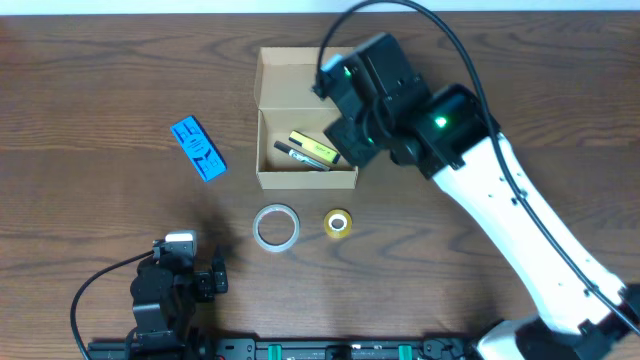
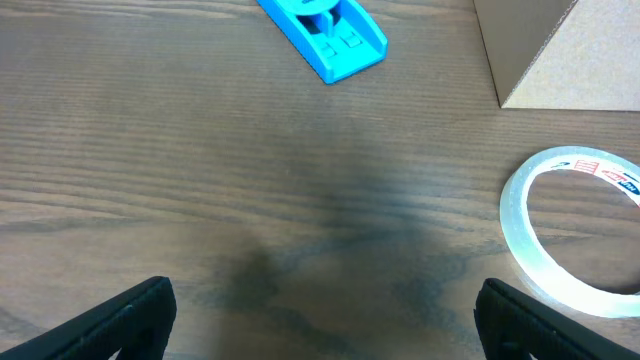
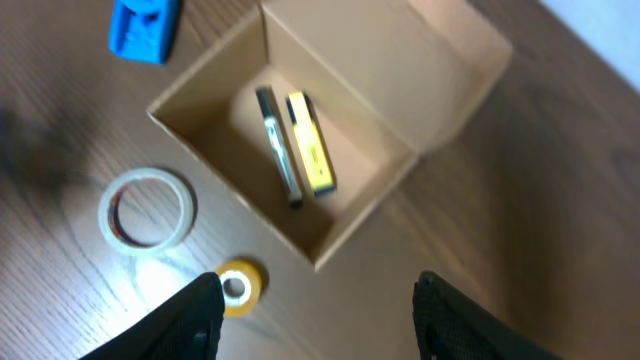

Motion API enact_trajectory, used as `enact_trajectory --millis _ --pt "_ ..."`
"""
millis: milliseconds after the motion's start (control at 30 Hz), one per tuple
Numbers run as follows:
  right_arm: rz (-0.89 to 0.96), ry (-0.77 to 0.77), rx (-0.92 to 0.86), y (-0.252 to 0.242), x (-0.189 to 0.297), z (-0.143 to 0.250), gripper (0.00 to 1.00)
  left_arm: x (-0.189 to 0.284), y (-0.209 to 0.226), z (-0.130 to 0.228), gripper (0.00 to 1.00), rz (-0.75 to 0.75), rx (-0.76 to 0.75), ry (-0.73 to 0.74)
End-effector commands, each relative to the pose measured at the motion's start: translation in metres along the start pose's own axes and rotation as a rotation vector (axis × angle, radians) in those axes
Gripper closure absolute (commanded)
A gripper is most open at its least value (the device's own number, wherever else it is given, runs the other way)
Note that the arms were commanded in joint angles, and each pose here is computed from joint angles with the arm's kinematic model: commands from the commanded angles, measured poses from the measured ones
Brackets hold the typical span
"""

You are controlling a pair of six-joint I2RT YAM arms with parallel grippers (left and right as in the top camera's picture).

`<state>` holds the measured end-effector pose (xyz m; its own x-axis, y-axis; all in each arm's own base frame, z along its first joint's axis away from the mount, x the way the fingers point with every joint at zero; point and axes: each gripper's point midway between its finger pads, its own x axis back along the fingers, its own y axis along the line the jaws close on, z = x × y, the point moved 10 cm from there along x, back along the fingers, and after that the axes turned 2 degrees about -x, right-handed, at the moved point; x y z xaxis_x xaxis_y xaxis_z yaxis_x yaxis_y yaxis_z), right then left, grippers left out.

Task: Pack container
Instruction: 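Move the right gripper to the yellow tape roll and grasp it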

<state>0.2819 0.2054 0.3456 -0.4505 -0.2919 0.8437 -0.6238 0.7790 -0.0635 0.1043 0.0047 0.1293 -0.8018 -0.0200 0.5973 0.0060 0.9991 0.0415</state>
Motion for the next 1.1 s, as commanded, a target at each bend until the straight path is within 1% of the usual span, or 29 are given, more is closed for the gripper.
enact_trajectory --millis 0,167,233,433,533,667,867,1067 --pt "0.047 0.055 -0.1 -0.001 -0.006 0.023 0.4 -0.003 0.0 0.005 0.05 0.0 -0.019 0.017" --pt "0.056 0.099 -0.229 0.0 -0.019 0.063 0.4 -0.003 0.0 0.005 0.05 0.0 -0.019 0.017" --pt "0.061 0.116 -0.305 0.003 -0.025 0.083 0.4 -0.003 0.0 0.005 0.05 0.0 -0.019 0.017" --pt "0.082 0.177 -0.484 0.007 -0.043 0.129 0.4 -0.003 0.0 0.005 0.05 0.0 -0.019 0.017" --pt "0.076 0.219 -0.534 0.013 -0.06 0.147 0.39 -0.003 0.0 0.005 0.05 0.0 -0.019 0.017" --pt "0.059 0.227 -0.612 0.025 -0.08 0.163 0.41 -0.003 0.0 0.005 0.05 0.0 -0.019 0.017" --pt "0.07 0.178 -0.765 0.038 -0.097 0.174 0.44 -0.003 0.0 0.005 0.05 0.0 -0.019 0.017" --pt "0.124 0.136 -0.829 0.048 -0.113 0.179 0.44 -0.003 0.0 0.005 0.05 0.0 -0.019 0.017"
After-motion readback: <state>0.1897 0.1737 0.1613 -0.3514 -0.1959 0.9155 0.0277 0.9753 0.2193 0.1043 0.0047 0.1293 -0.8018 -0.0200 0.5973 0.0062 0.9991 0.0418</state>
